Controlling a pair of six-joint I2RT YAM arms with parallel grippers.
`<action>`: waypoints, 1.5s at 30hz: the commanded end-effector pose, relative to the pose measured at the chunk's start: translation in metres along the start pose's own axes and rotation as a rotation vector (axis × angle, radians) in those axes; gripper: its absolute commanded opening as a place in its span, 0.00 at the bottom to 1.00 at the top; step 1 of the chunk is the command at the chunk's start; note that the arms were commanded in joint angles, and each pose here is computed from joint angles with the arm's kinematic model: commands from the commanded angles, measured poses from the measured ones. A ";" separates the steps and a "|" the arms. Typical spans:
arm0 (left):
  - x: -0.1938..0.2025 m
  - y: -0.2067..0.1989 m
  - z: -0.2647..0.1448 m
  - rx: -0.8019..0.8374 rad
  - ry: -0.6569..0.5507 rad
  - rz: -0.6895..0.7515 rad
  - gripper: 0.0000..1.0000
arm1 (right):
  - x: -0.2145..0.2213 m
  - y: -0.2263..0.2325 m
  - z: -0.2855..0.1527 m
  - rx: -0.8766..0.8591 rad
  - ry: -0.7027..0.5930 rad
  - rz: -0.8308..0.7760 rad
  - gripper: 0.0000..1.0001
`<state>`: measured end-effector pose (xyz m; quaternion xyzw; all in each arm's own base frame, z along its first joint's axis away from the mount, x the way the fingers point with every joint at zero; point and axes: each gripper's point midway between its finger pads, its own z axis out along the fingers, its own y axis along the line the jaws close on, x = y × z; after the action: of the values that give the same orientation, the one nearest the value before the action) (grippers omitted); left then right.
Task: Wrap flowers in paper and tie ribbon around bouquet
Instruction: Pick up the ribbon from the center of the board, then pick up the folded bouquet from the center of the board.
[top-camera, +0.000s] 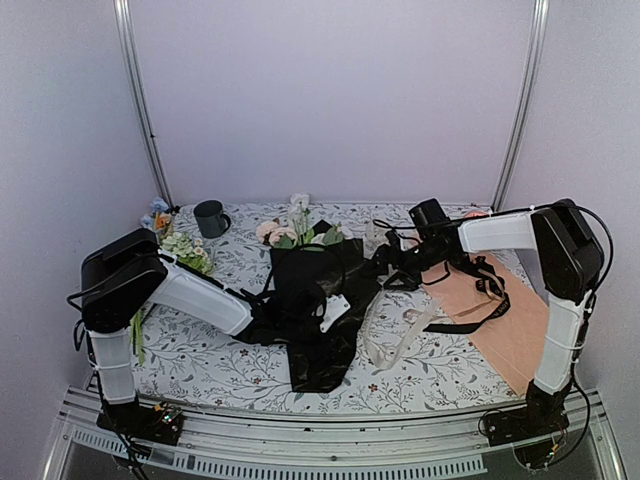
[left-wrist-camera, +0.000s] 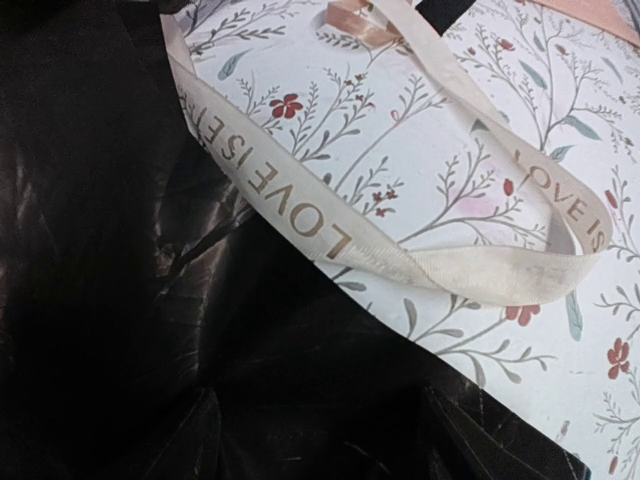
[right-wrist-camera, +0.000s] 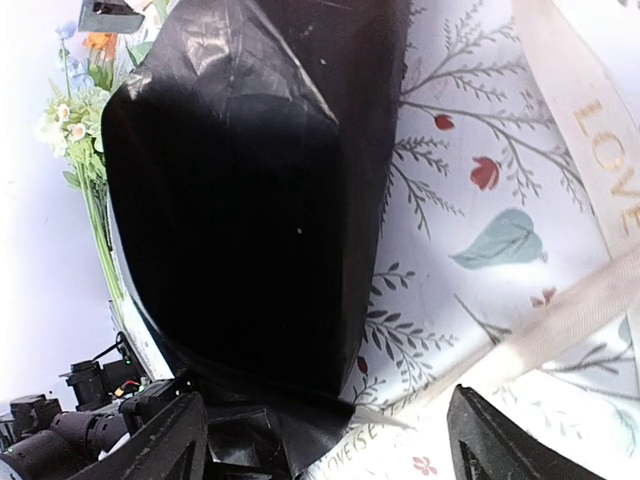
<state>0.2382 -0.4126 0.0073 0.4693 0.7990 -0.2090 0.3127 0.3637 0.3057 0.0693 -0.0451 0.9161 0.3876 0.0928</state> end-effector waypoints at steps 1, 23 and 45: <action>0.125 0.010 -0.004 -0.026 0.405 -0.083 0.69 | -0.005 -0.008 0.009 0.037 0.012 -0.027 0.88; 0.125 0.009 -0.002 -0.020 0.414 -0.077 0.69 | 0.046 0.047 0.066 -0.209 0.232 -0.107 0.88; -0.064 -0.058 -0.078 -0.024 -0.157 0.226 0.78 | 0.022 0.059 0.060 -0.248 0.129 -0.105 0.00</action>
<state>0.2213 -0.3939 0.0610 0.4784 0.7857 -0.1716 0.3528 0.3324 0.3858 0.0523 -0.1227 0.8696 0.4773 0.0295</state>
